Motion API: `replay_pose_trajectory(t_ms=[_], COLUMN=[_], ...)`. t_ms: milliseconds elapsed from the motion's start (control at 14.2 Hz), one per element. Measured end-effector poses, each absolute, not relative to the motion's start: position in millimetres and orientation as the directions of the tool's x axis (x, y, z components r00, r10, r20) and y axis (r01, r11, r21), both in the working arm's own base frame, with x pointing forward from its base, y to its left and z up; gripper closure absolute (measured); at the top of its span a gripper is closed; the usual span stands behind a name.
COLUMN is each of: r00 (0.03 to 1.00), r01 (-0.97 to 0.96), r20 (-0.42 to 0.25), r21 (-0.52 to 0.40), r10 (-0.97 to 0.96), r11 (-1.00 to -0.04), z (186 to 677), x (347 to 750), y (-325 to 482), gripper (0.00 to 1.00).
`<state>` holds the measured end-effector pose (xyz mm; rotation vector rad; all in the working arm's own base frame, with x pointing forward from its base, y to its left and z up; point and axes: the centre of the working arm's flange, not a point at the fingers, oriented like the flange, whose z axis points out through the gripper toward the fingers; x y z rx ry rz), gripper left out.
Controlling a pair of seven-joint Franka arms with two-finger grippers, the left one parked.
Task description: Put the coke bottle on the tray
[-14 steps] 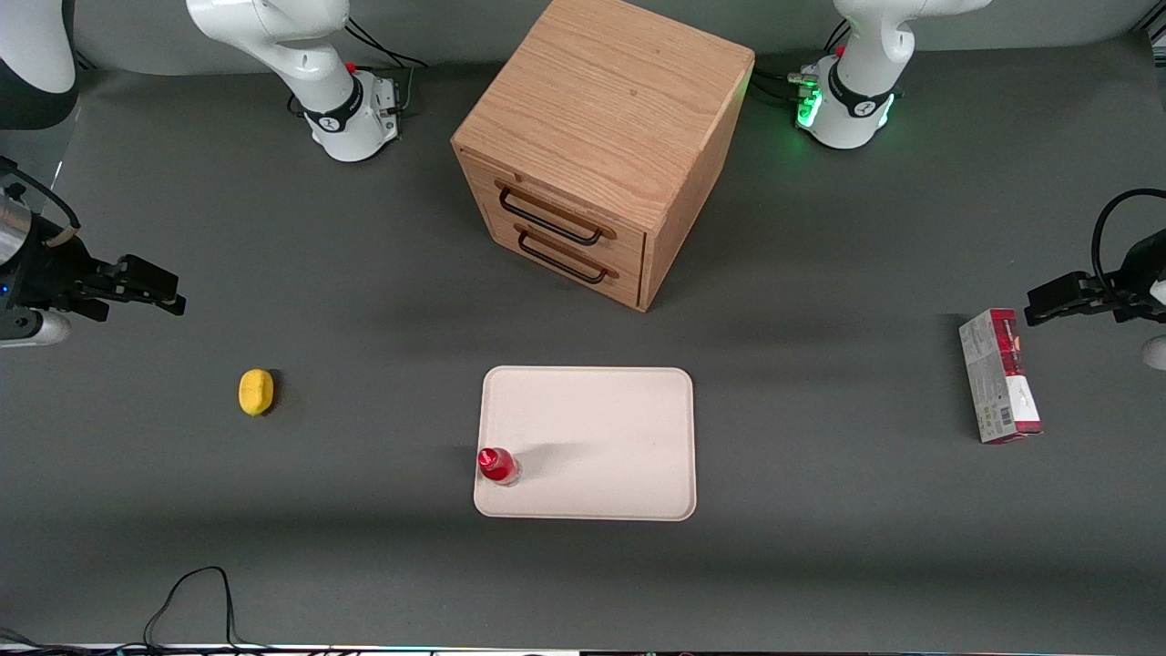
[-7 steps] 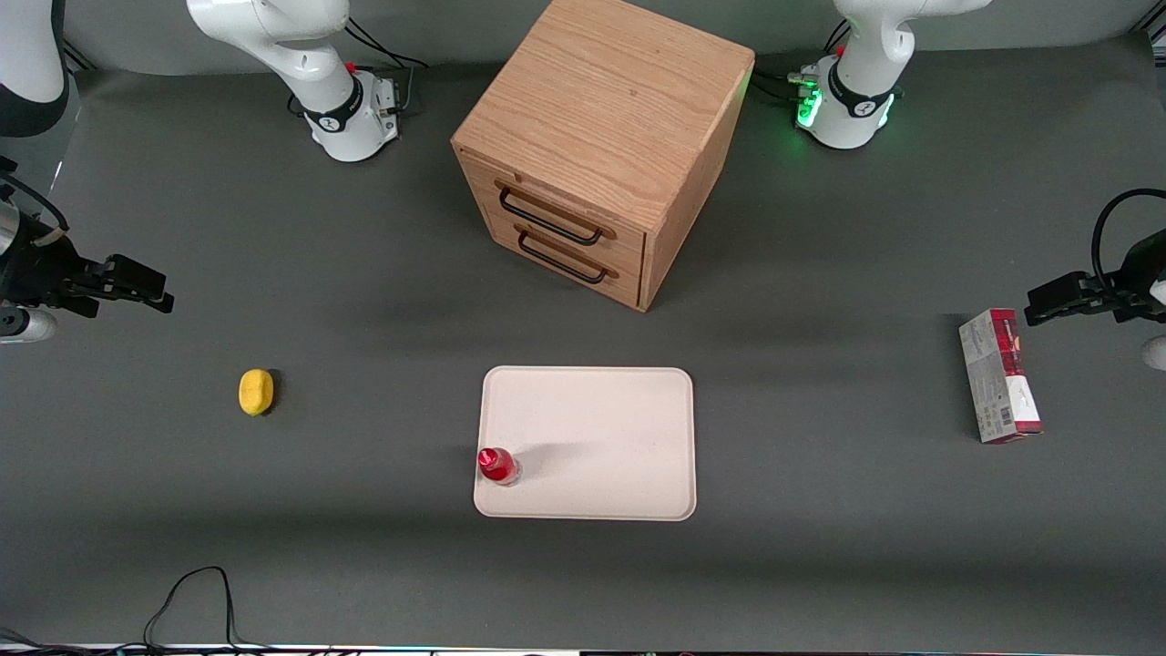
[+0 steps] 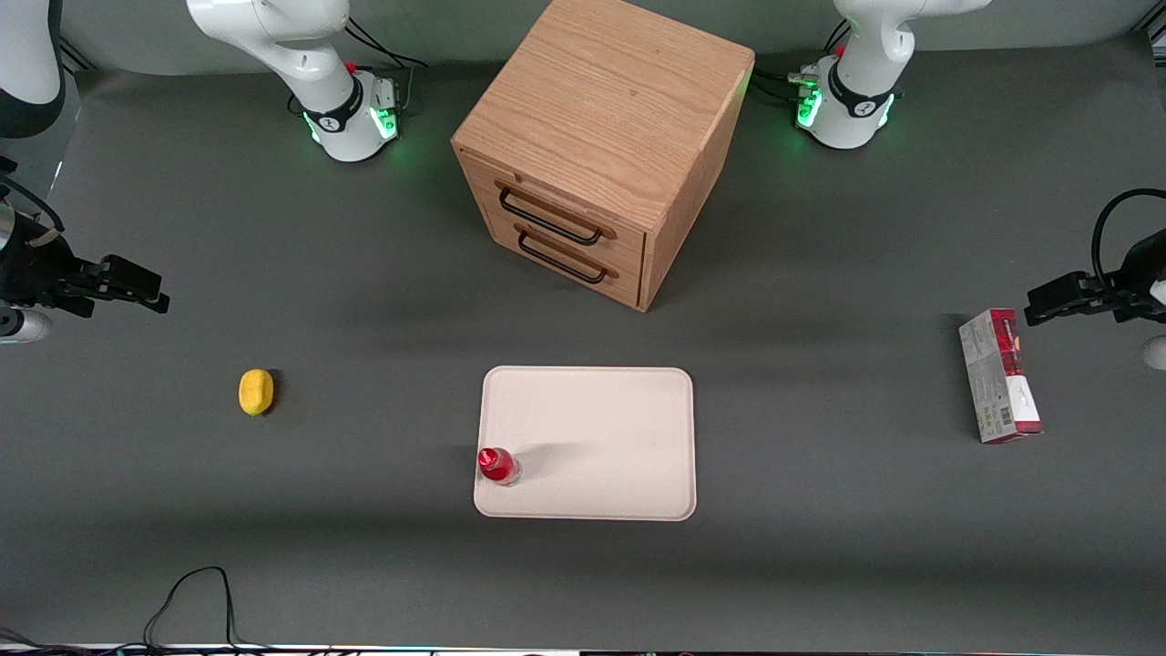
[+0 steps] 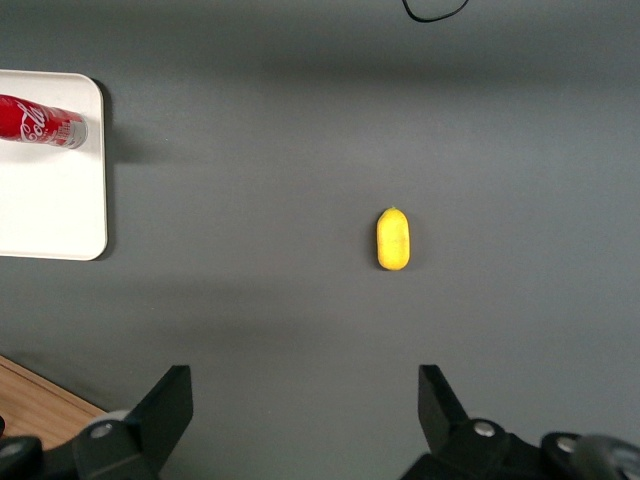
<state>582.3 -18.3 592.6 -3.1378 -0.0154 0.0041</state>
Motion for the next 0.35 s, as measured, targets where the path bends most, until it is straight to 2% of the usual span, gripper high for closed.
replay_pose_trajectory(t_ms=[352], r00=[1.0], r01=[0.007], r20=[-0.003], r21=[-0.002], r10=[0.007], r11=[-1.0], z=[592.5], x=[582.2], y=[-19.0], gripper=[0.0])
